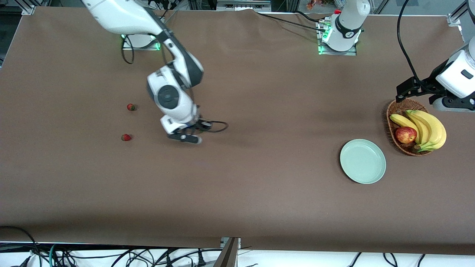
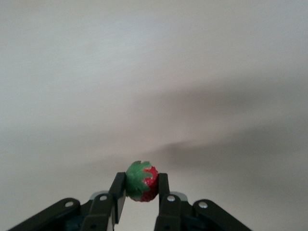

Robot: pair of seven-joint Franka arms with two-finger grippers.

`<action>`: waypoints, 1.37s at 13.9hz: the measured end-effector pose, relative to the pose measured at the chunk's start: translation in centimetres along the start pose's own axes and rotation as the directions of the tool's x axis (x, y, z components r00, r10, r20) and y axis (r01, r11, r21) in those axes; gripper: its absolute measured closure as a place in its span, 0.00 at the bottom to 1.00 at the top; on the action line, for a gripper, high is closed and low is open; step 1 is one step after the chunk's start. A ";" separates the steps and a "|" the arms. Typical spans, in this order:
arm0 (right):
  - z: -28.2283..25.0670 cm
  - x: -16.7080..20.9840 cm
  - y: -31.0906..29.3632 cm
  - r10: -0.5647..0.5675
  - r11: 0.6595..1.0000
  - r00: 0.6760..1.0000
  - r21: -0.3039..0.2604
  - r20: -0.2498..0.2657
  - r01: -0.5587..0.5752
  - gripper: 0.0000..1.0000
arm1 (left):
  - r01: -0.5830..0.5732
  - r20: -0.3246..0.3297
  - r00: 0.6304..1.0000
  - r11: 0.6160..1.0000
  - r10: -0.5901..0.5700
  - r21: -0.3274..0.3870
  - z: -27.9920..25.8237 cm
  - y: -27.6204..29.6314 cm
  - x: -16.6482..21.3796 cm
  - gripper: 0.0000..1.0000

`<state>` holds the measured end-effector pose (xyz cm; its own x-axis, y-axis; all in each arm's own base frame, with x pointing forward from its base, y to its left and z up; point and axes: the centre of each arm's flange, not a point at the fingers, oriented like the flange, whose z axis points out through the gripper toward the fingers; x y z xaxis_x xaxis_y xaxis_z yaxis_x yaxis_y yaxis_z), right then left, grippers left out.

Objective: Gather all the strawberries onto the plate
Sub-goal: 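Carry the strawberry to mid-table and release it with the right gripper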

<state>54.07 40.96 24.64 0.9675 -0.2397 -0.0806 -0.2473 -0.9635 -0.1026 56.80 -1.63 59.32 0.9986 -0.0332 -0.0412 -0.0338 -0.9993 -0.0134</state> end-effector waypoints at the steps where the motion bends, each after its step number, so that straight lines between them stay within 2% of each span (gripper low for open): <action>1: 0.7 -1.2 -2.9 0.014 1.000 1.000 0.020 -0.004 -0.013 0.69 | 0.000 0.000 1.000 1.000 0.000 0.000 0.0 0.0 0.0 0.00; 5: 3.5 -4.4 -10.8 -0.009 0.994 1.000 0.109 -0.025 0.011 0.69 | 0.000 0.000 1.000 1.000 0.000 0.000 0.0 0.0 0.0 0.00; 8: 6.9 -8.0 -14.6 -0.042 0.981 0.998 0.185 -0.051 0.051 0.69 | 0.000 0.000 1.000 1.000 0.000 0.000 0.0 0.0 0.0 0.00; 11: 9.0 -9.8 -15.5 -0.044 0.980 0.998 0.193 -0.051 0.053 0.69 | 0.000 0.001 1.000 1.000 0.000 0.000 0.1 0.0 0.1 0.00; 12: 9.0 -9.7 -15.5 -0.043 0.980 0.998 0.193 -0.051 0.052 0.64 | 0.000 0.002 1.000 1.000 0.000 0.000 0.1 0.0 0.1 0.00; 14: 8.6 -8.9 -15.3 -0.035 0.982 0.998 0.185 -0.055 0.045 0.45 | 0.000 0.002 1.000 1.000 0.000 0.000 0.1 0.0 0.1 0.00; 16: 6.5 -6.1 -14.4 -0.010 0.991 0.999 0.132 -0.035 0.015 0.22 | 0.000 0.002 1.000 1.000 0.000 0.000 0.1 0.0 0.1 0.00; 18: 2.0 -1.5 -12.1 -0.041 0.998 0.999 0.052 -0.002 0.041 0.02 | 0.000 0.003 1.000 1.000 0.000 -0.001 0.1 0.0 0.1 0.00; 19: -0.2 0.9 -10.3 -0.076 0.997 0.997 0.020 0.015 0.076 0.00 | 0.001 0.005 1.000 1.000 -0.001 -0.003 0.3 0.0 0.2 0.00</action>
<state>57.47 50.63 25.84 0.9826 -0.1638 -0.0874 -0.1741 -0.9764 -0.1281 56.95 -1.64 59.02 0.9984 -0.0325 -0.0465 -0.0330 -0.9994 -0.0101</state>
